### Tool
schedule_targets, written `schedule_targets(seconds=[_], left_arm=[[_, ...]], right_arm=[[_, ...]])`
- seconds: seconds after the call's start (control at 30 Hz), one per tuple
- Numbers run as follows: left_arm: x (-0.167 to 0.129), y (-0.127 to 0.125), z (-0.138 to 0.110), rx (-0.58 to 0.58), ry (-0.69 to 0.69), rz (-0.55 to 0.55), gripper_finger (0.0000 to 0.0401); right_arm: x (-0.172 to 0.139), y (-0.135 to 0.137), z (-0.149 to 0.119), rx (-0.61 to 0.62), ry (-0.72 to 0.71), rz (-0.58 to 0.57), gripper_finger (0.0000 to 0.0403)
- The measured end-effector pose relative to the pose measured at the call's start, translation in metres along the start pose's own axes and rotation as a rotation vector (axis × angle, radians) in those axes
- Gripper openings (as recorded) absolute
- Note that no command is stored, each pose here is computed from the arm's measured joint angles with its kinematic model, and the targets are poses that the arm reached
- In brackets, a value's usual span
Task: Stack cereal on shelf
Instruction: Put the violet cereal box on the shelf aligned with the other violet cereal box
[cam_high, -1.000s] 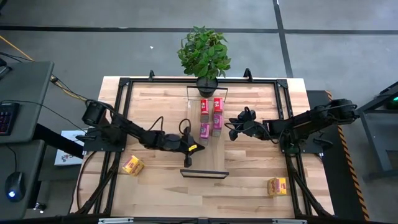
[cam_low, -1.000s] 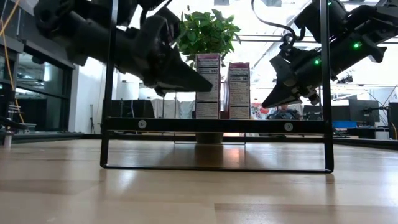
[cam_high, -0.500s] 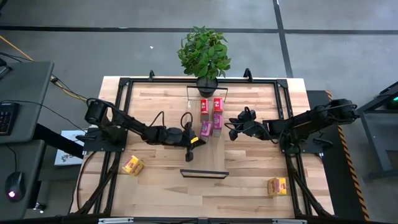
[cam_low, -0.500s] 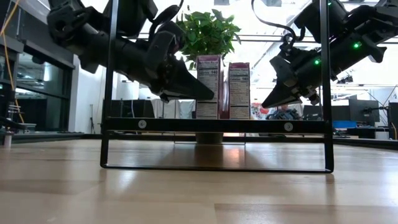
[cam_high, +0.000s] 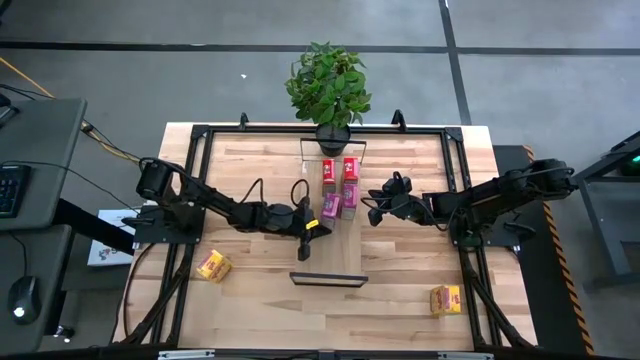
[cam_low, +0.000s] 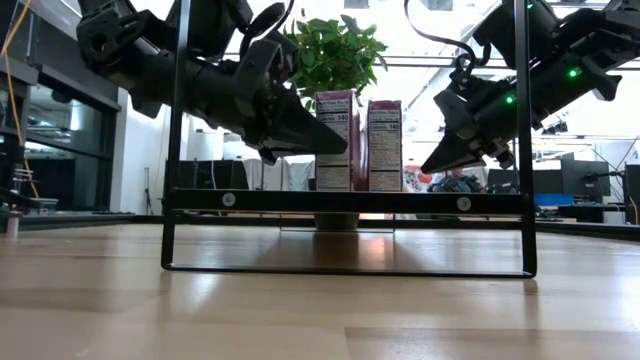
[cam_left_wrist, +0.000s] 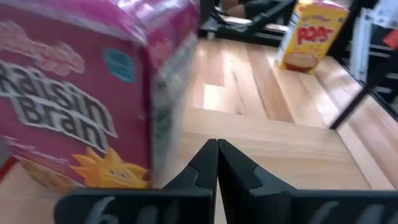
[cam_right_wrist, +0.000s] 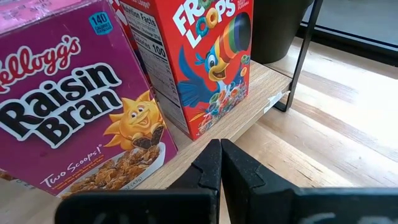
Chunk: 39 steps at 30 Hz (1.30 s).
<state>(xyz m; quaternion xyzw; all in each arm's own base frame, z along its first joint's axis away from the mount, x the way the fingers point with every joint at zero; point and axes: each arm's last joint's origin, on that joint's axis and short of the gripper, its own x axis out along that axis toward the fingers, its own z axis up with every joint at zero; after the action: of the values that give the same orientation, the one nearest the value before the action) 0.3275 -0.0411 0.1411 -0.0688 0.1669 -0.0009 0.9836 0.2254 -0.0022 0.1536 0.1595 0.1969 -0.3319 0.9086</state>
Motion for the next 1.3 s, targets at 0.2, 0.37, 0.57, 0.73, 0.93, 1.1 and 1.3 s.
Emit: schedule_targets(seconds=[0.2, 0.37, 0.57, 0.73, 0.93, 1.1, 1.3], left_arm=[[-0.017, -0.015, 0.003, 0.026, 0.141, -0.072, 0.0000], [-0.034, -0.017, 0.002, 0.038, 0.205, 0.224, 0.0000], [-0.025, -0.004, 0.004, 0.004, 0.130, 0.323, 0.0000], [-0.016, 0.004, -0.003, -0.026, 0.136, 0.281, 0.0000], [-0.015, 0.002, -0.004, -0.052, 0.138, 0.259, 0.0000], [-0.015, -0.001, -0.004, -0.060, 0.129, 0.246, 0.0000], [-0.014, -0.002, -0.001, -0.068, 0.096, 0.237, 0.0000]], right_arm=[[0.000, 0.000, 0.000, -0.002, 0.003, -0.002, 0.0000], [0.000, 0.000, -0.001, -0.004, 0.005, -0.003, 0.0000], [0.000, -0.001, 0.000, -0.008, -0.003, -0.013, 0.0000], [0.000, -0.001, 0.000, -0.004, -0.002, -0.013, 0.0000], [0.000, -0.001, 0.000, -0.005, -0.001, -0.013, 0.0000], [0.000, -0.001, 0.000, -0.005, -0.002, -0.015, 0.0000], [0.000, -0.001, 0.000, -0.005, -0.002, -0.015, 0.0000]])
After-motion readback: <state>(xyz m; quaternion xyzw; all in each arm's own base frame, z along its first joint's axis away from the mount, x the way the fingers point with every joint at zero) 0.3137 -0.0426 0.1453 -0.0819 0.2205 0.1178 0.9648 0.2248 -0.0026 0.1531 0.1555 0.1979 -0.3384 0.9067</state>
